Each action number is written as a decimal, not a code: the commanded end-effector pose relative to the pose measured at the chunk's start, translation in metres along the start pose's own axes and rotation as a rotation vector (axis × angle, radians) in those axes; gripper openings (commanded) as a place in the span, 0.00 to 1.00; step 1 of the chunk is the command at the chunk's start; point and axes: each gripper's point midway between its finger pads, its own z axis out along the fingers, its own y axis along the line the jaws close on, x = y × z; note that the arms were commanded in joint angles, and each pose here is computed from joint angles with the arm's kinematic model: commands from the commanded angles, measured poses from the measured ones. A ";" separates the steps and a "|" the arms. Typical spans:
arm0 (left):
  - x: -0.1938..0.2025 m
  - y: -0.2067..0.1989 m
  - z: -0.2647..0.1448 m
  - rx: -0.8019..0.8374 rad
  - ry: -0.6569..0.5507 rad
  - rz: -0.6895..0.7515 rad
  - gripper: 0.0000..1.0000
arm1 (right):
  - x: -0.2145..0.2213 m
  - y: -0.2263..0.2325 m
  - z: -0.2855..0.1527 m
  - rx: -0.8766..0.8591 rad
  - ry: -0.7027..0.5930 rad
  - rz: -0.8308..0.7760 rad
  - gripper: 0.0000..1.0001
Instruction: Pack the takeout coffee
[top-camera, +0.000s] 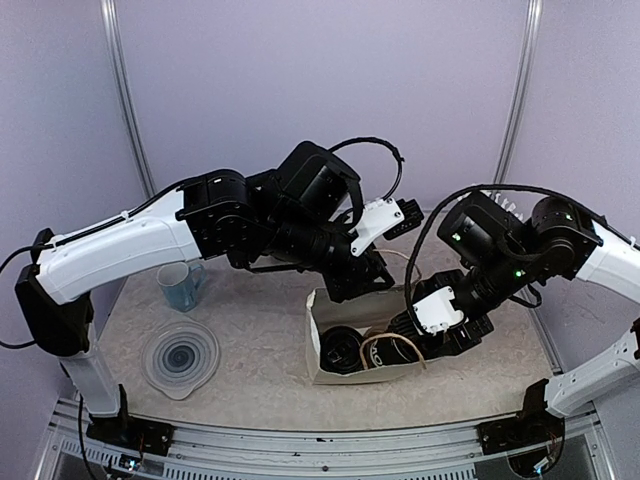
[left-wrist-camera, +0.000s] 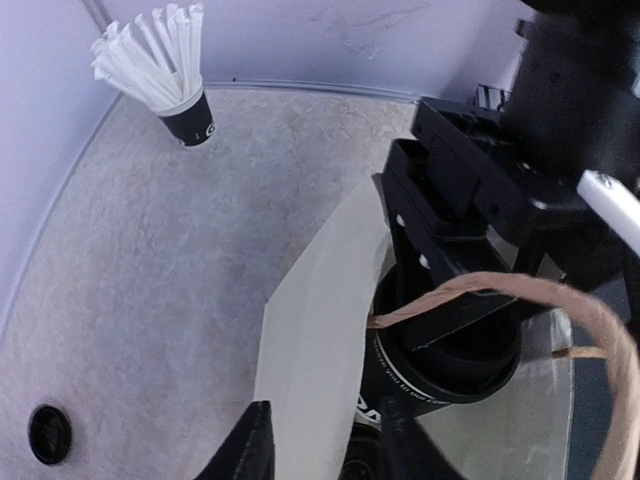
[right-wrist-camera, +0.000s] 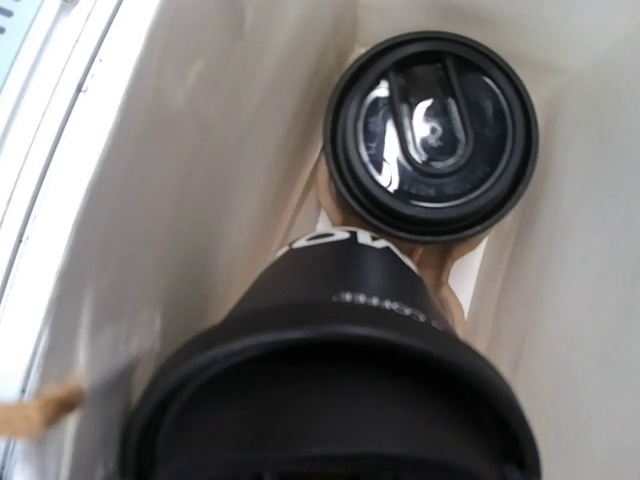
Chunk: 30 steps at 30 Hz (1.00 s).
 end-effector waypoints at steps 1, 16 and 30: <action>-0.025 -0.007 -0.032 0.034 -0.074 0.009 0.48 | -0.001 -0.001 -0.006 -0.006 -0.005 0.008 0.43; -0.025 0.132 -0.076 -0.196 -0.306 -0.214 0.82 | 0.010 0.026 0.002 -0.060 0.033 -0.081 0.42; 0.099 0.156 0.068 -0.135 0.042 -0.426 0.75 | 0.013 0.031 -0.001 0.107 -0.027 -0.170 0.43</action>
